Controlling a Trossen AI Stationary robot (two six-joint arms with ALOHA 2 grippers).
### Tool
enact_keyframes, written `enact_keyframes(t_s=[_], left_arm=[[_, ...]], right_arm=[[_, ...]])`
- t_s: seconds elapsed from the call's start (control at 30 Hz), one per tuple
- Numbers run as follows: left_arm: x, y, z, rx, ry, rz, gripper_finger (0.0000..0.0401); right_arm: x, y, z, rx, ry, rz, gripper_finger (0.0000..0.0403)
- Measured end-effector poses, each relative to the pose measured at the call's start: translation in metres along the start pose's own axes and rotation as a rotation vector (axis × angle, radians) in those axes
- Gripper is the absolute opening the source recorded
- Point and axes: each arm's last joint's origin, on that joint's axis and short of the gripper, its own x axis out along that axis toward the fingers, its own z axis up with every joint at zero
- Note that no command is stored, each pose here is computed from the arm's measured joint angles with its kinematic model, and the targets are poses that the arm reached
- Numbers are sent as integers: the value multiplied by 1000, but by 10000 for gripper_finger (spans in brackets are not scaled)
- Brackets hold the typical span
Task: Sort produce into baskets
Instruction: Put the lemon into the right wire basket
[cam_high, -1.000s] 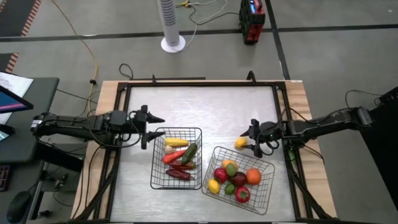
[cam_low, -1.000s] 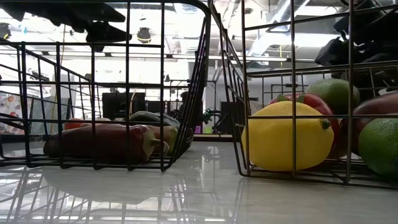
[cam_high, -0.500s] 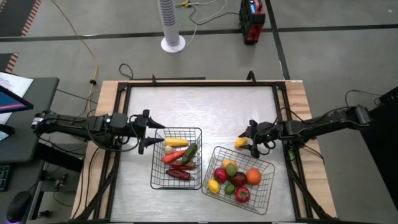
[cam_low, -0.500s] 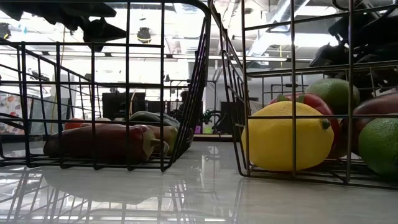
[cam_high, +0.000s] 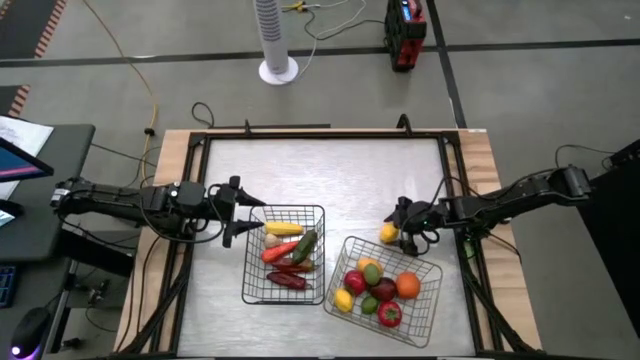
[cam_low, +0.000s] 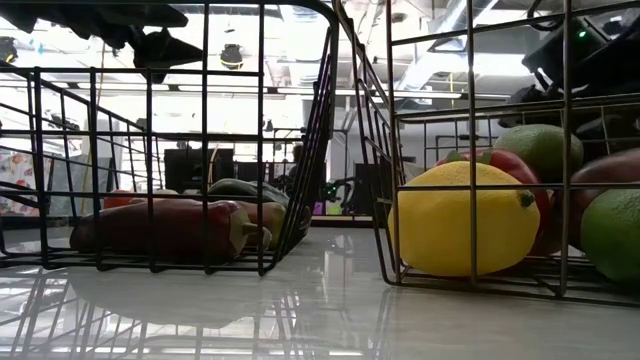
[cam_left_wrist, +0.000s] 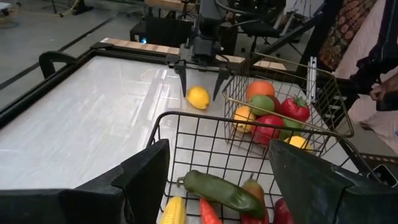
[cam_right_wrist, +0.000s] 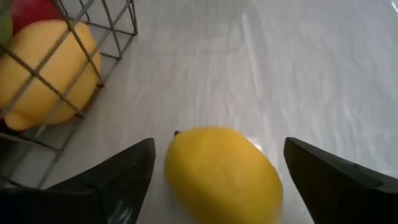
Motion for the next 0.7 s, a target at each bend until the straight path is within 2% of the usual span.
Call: enact_keyframes(t_s=[0.1, 0.2, 0.47, 0.7], left_arm=[[0, 0, 0, 0, 0, 0, 263], [0, 0, 0, 0, 0, 1, 263], [0, 0, 0, 2, 1, 1, 263], [0, 0, 0, 16, 0, 9, 263]], right_arm=[[0, -1, -1, -33, 9, -24, 393], [2, -2, -4, -47, 41, -53, 390], [14, -2, -13, -63, 137, -59, 345], [17, -2, -10, -85, 109, -52, 298]])
